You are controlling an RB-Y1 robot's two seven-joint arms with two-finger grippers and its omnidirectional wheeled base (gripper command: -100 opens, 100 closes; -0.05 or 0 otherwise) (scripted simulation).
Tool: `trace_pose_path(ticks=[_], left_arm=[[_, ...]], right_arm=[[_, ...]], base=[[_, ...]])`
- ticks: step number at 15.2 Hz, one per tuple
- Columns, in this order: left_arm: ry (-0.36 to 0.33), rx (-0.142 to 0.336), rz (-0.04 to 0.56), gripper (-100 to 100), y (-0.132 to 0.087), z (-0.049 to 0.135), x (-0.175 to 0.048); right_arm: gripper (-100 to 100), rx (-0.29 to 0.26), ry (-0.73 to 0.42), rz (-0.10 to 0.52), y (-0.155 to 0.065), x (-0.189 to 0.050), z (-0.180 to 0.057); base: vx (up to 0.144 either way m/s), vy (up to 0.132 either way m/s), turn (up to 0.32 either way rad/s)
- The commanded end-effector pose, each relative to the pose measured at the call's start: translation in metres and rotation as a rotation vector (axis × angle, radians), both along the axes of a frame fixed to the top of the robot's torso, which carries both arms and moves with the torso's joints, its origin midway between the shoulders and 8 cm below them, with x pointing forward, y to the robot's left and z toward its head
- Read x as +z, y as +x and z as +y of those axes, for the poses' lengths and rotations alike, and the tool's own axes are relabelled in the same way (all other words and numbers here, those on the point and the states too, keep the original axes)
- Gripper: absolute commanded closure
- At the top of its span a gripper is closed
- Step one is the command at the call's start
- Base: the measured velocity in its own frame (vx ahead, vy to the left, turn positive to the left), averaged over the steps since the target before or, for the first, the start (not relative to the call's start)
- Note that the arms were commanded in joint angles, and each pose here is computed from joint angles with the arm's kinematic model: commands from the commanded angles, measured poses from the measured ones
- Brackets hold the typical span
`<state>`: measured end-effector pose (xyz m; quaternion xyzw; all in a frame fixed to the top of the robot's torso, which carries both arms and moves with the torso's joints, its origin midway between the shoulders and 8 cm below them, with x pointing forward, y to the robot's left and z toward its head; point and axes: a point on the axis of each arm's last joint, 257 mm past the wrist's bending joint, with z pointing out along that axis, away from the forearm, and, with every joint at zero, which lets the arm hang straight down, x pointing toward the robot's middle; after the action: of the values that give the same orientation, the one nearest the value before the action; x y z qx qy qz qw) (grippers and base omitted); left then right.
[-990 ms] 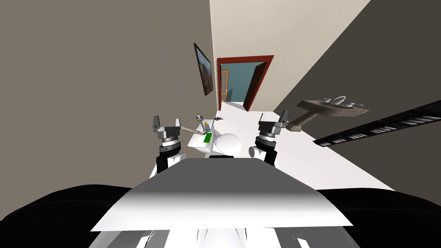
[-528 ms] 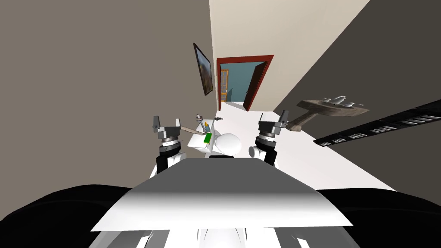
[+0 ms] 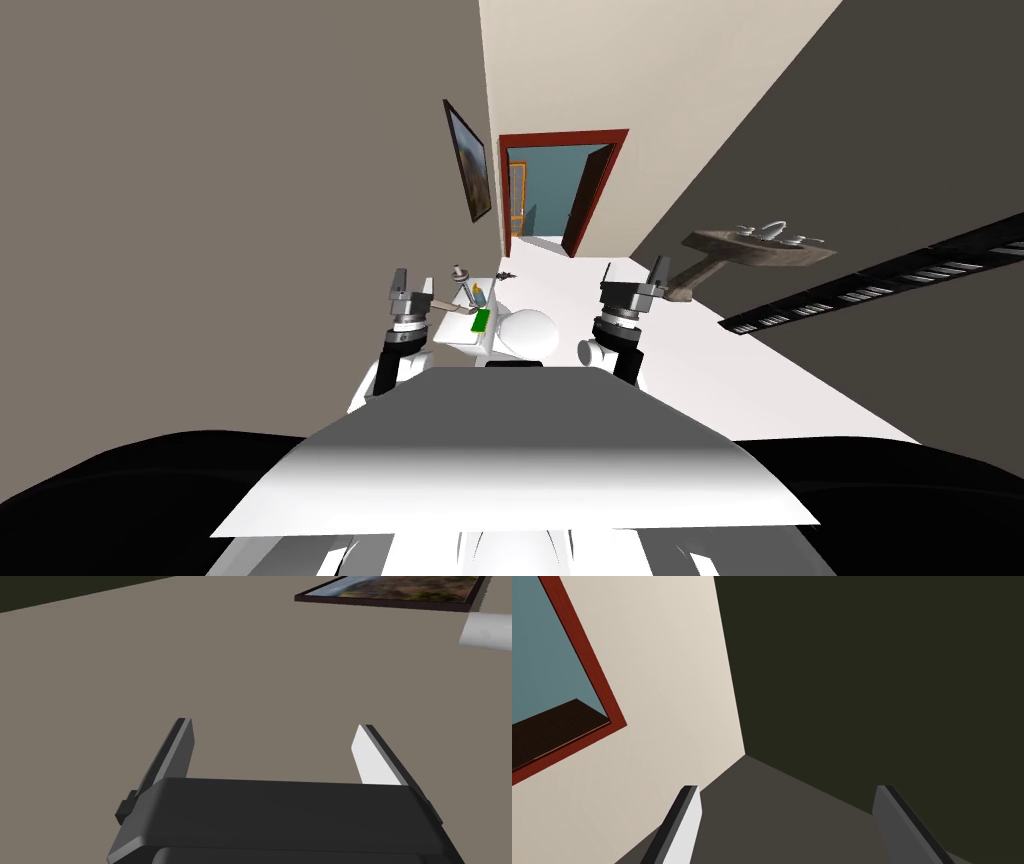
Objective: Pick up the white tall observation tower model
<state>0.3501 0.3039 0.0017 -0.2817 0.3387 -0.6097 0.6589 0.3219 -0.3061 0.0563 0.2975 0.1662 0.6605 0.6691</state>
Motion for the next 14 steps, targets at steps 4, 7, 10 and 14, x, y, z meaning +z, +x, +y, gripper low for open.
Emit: trace_pose_path(ticks=[4,7,10,14], left_arm=[[0.162,0.004,0.076,-100,0.019,-0.017,-0.024],[0.251,0.008,0.111,-100,0.029,-0.024,-0.037],[0.346,0.014,0.146,-100,0.039,-0.03,-0.05],[0.499,0.028,0.198,-100,0.053,-0.035,-0.074]], right_arm=[[0,0.0,0.0,0.0,0.0,0.0,0.0],[0,0.0,0.0,0.0,0.0,0.0,0.0],[0,0.0,0.0,0.0,0.0,0.0,0.0],[0,0.0,0.0,0.0,0.0,0.0,0.0]], base=[[-0.004,-0.004,-0.043],[-0.006,-0.004,-0.049],[-0.006,-0.001,-0.039],[-0.008,0.0,-0.044]])
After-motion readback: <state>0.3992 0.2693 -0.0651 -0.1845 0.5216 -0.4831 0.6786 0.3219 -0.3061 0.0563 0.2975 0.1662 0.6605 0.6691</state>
